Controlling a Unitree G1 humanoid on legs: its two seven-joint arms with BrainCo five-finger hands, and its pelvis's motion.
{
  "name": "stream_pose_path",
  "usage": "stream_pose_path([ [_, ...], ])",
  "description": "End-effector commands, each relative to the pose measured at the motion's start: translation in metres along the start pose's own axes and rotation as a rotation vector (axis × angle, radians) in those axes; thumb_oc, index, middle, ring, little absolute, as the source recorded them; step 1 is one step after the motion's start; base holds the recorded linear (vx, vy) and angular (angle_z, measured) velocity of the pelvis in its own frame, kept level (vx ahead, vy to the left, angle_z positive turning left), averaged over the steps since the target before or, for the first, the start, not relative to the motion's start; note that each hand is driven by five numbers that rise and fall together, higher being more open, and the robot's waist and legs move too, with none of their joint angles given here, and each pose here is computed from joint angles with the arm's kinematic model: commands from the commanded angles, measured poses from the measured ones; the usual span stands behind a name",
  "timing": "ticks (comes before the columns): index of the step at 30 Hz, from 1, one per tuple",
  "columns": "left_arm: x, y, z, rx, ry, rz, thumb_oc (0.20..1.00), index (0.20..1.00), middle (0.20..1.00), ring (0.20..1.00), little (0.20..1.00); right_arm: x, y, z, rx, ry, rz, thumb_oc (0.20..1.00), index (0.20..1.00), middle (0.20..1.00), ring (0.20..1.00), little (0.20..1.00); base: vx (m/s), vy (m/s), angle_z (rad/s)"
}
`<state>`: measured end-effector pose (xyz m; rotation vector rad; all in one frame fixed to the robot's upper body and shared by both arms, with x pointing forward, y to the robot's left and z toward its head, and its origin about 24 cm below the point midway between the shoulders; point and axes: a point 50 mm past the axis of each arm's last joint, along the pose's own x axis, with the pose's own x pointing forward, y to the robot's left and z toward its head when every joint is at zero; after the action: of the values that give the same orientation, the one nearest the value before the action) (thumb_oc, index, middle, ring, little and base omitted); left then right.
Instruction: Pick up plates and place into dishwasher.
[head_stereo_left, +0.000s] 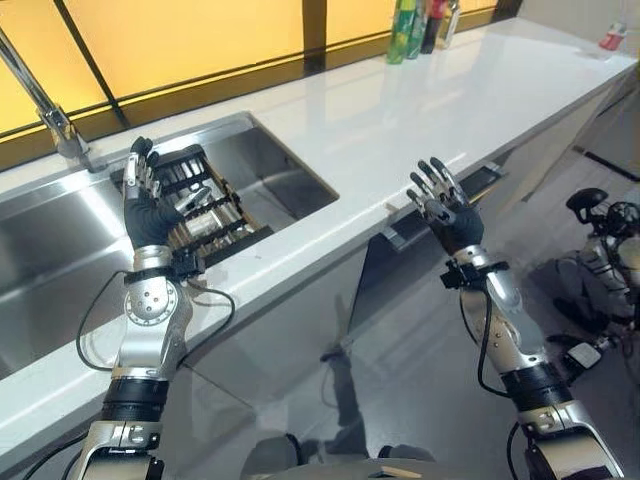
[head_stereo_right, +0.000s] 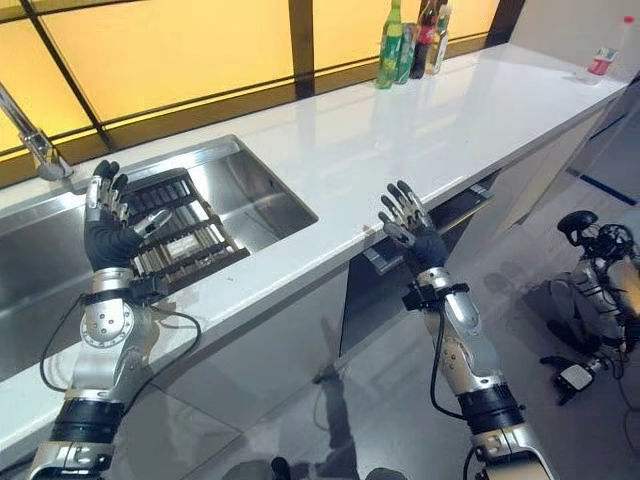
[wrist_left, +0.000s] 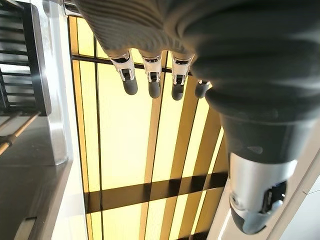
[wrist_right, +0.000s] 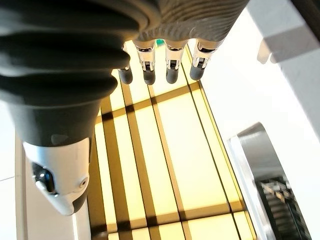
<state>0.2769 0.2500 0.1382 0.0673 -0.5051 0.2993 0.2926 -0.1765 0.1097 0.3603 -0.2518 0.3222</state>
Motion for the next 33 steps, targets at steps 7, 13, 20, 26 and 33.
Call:
stream_pose_path([
  [7,0.000,-0.004,0.022,-0.061,-0.117,-0.029,1.000,1.000,1.000,1.000,1.000,0.005,0.032,0.058,-0.201,-0.254,0.110,1.000,1.000,1.000,1.000,1.000,0.00,0.065,-0.15],
  [13,0.002,-0.014,0.026,-0.101,-0.133,-0.033,1.000,1.000,1.000,1.000,1.000,0.018,0.045,0.070,-0.259,-0.297,0.158,1.000,1.000,1.000,1.000,1.000,0.00,0.088,0.00],
  [20,0.009,-0.041,0.030,-0.189,-0.140,-0.093,1.000,1.000,1.000,1.000,1.000,0.019,0.046,0.070,-0.297,-0.317,0.138,1.000,1.000,1.000,1.000,1.000,0.02,0.044,0.44],
  [26,0.008,-0.067,0.028,-0.236,-0.111,-0.151,1.000,1.000,1.000,1.000,1.000,0.018,0.041,0.072,-0.297,-0.309,0.117,1.000,1.000,1.000,1.000,1.000,0.05,-0.150,1.30],
  [33,0.005,-0.068,0.035,-0.253,-0.111,-0.153,1.000,1.000,1.000,1.000,1.000,0.038,0.055,0.067,-0.293,-0.265,0.157,1.000,1.000,1.000,1.000,1.000,-0.04,-0.155,0.49],
])
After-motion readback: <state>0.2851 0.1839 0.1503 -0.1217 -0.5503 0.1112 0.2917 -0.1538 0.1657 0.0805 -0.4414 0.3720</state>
